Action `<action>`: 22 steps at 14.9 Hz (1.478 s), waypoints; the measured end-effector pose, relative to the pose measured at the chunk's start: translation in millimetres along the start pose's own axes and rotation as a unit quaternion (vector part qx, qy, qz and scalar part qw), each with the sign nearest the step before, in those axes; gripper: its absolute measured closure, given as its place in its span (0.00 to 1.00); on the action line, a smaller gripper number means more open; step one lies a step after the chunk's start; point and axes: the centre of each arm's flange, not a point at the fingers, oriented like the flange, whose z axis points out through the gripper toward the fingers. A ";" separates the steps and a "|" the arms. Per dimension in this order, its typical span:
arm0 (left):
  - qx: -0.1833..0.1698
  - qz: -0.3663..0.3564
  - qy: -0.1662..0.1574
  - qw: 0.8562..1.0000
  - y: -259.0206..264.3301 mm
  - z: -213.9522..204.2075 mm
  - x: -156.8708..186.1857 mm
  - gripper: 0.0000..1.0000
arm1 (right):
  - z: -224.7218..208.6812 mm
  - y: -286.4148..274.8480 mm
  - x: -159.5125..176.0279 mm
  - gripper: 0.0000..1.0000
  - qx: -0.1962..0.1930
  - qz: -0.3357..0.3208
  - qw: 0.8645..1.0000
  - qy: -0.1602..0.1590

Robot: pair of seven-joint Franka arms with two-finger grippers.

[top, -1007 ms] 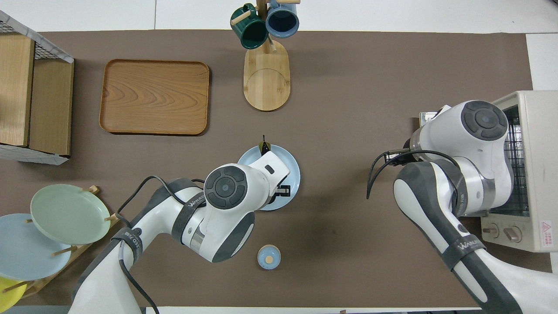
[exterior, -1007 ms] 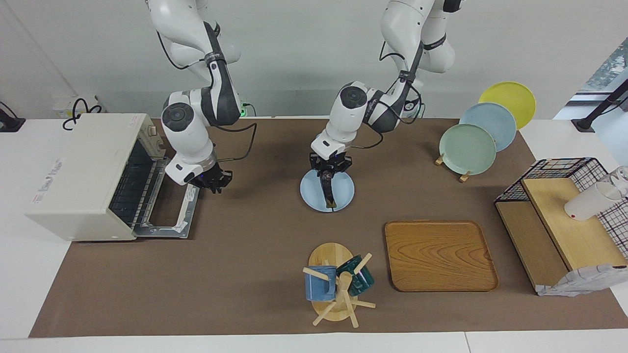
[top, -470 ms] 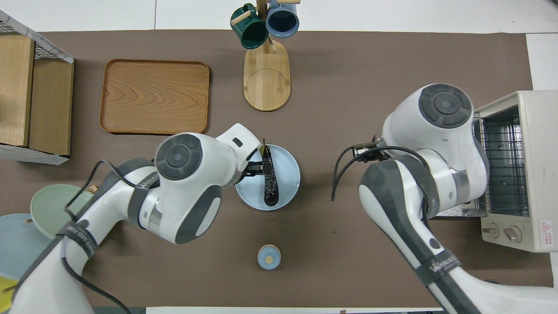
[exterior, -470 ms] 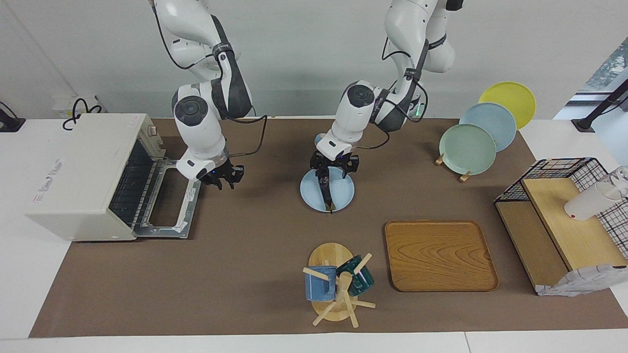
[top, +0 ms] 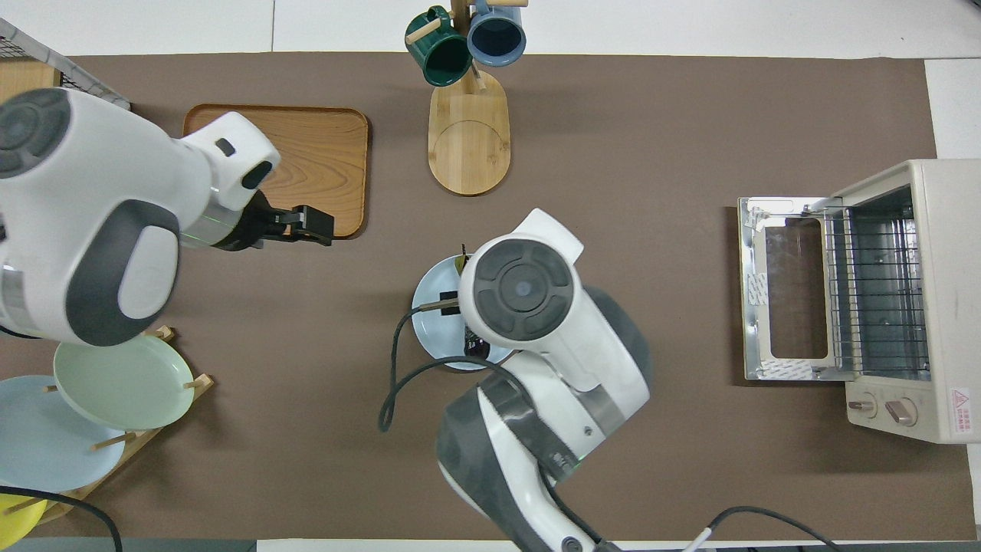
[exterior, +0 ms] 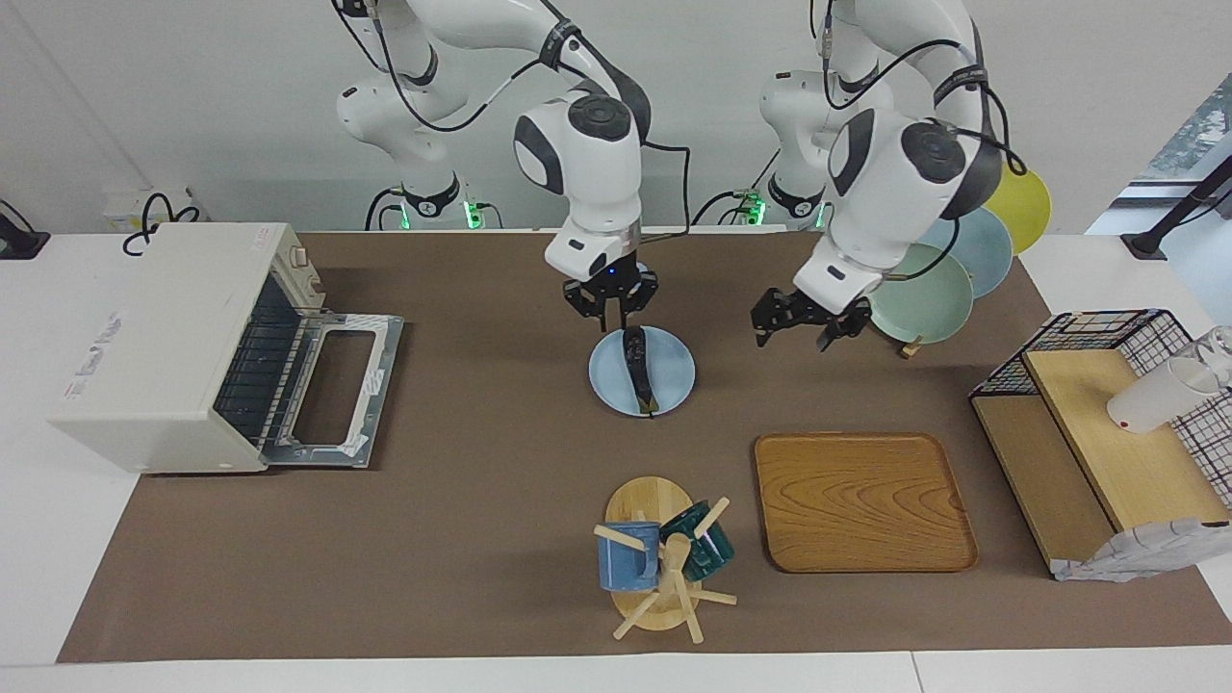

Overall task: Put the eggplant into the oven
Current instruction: 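Grasp the eggplant with the right gripper while the left gripper withdraws, then carry the eggplant with the right gripper into the open oven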

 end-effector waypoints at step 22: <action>0.078 0.013 -0.032 0.996 -79.6 -127.1 -20.9 0.00 | 144.1 -93.2 -53.4 0.92 0.008 -0.067 0.997 0.048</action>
